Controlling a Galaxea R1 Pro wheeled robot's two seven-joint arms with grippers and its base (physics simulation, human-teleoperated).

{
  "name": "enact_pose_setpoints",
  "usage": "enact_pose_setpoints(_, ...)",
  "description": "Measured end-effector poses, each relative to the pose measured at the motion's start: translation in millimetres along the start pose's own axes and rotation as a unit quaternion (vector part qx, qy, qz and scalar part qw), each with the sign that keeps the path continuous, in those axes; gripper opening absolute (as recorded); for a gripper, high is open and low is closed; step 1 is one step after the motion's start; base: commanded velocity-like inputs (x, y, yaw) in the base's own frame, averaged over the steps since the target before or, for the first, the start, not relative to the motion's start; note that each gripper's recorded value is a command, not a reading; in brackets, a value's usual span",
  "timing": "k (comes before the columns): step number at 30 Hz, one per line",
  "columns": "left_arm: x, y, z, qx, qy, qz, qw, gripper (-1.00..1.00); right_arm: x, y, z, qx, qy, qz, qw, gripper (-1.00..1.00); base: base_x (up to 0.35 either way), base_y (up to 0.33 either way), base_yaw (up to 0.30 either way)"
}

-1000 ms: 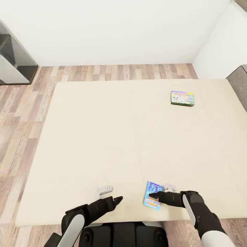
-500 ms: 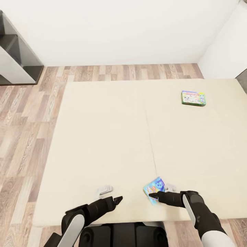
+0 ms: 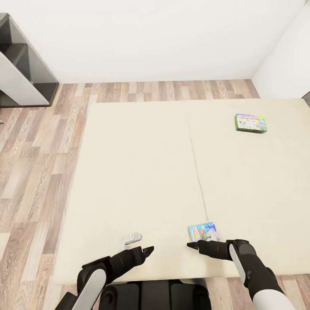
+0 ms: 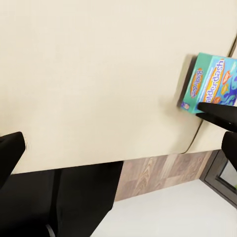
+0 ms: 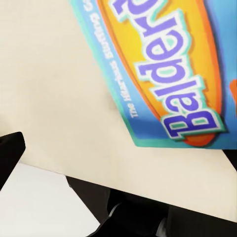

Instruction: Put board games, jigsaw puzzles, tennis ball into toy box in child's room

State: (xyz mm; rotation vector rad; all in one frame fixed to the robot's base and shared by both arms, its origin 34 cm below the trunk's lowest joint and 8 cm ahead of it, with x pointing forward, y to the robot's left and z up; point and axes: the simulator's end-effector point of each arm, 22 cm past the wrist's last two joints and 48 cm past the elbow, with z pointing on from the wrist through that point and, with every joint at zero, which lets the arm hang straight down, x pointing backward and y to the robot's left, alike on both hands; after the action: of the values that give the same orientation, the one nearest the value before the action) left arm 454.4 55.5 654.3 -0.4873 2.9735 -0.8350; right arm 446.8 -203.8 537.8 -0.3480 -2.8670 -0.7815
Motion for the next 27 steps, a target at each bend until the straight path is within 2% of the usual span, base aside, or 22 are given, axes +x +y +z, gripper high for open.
enact_pose_setpoints(19,0,1,0.0,-0.002,0.0,0.0,1.0,1.0,-7,-6,-4.3,0.006,-0.006,0.003,1.0,1.0,0.0,0.012,0.0)
enact_pose_setpoints(27,0,1,0.0,-0.003,0.0,0.001,1.0,1.0,-16,-21,-10.4,0.032,-0.014,0.002,0.9994,1.0,0.0,0.001,0.0)
